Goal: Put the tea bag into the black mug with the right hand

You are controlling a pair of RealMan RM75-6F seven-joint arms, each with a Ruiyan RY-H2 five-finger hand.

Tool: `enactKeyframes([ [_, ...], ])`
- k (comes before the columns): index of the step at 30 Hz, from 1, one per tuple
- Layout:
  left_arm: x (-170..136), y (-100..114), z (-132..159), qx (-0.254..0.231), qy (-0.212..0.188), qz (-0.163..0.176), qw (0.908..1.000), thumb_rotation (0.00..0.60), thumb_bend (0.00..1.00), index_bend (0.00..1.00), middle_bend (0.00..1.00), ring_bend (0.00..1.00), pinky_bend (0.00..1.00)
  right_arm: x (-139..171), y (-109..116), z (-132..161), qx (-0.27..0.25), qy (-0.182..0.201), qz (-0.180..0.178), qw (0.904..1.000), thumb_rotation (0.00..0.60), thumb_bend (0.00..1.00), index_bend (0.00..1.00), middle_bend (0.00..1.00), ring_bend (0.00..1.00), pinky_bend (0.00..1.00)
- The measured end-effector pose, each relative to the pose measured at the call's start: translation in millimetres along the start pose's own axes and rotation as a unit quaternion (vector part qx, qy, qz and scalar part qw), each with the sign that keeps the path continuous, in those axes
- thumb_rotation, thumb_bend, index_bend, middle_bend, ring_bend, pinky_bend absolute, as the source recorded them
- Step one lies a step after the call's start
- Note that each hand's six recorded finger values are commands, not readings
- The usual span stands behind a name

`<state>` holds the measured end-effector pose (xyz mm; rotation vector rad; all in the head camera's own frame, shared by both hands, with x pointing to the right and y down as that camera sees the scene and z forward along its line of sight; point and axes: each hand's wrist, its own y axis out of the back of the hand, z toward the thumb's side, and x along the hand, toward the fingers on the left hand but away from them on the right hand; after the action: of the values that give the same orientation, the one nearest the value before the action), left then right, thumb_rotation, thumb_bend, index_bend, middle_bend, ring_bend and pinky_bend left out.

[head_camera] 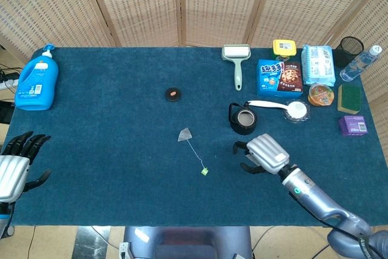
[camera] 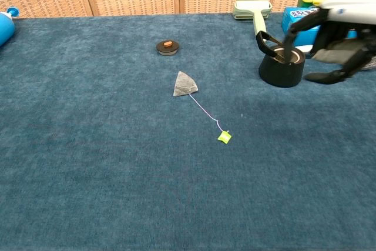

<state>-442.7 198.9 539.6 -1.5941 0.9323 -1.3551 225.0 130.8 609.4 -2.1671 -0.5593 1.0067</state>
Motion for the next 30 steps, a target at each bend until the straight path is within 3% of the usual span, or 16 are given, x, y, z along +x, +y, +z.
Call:
enactKeyframes([
  [8, 12, 3, 4, 0.005, -0.009, 0.0, 0.9999, 0.6, 0.28, 0.16, 0.19, 0.1, 0.13, -42, -27, 23, 0.019, 0.025, 0.056, 0.998, 0.6, 0.37, 0.44, 1.0, 1.0, 1.0],
  [30, 15, 1, 0, 0.003, -0.005, -0.006, 1.0, 0.6, 0.28, 0.16, 0.19, 0.1, 0.13, -74, -78, 26, 0.075, 0.005, 0.096, 0.9925, 0.6, 0.37, 0.46, 1.0, 1.0, 1.0],
])
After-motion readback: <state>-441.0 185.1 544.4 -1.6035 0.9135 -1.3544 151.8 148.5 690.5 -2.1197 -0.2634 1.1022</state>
